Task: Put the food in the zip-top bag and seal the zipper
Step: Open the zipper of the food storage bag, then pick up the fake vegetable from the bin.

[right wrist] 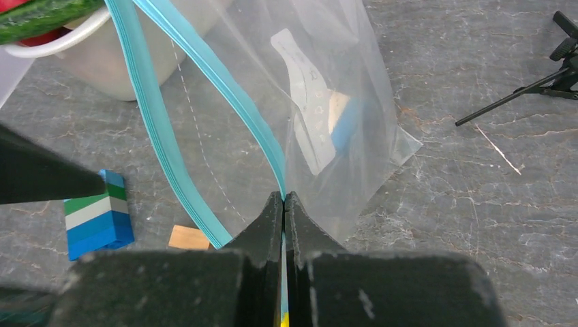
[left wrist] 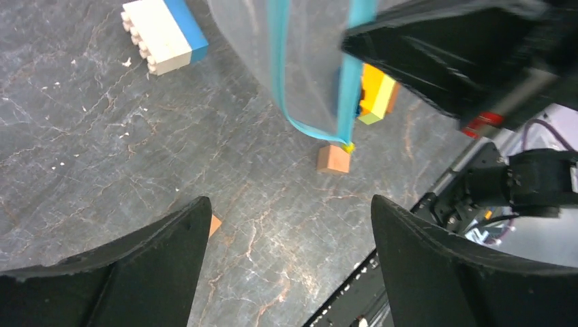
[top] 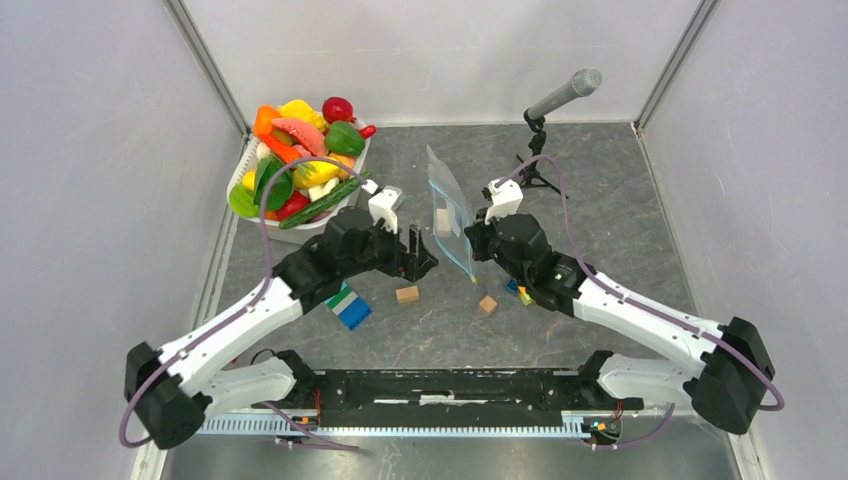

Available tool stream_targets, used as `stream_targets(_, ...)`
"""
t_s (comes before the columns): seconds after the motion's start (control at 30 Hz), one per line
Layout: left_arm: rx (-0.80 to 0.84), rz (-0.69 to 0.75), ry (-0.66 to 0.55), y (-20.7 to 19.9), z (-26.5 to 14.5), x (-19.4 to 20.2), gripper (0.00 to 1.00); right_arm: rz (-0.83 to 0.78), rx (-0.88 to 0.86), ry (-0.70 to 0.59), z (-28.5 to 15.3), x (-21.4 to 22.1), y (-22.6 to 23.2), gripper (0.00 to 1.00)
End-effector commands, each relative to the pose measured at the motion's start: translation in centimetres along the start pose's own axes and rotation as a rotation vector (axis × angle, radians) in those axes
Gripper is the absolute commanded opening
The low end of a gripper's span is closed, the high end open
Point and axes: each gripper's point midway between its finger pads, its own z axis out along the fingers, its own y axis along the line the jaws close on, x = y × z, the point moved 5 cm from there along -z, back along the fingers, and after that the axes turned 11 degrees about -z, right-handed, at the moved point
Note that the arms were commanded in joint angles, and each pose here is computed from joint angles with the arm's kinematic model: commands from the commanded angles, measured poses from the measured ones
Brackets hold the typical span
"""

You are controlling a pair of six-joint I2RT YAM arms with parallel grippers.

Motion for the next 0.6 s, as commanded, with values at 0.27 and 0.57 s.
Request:
stream_targets(0.27,-0.183,0.124,-0.249,1.6,-6.8,-4.0,1.0,-0.029,-0.04,-0.033,1.2,-2.7,1.2,0.0)
stream_targets(0.57,-0.269,0.215,-0.233,4.0,-5.9,-12.0,1.0,-0.048,-0.089,-0.022,1.1,-2.4,1.7,0.0)
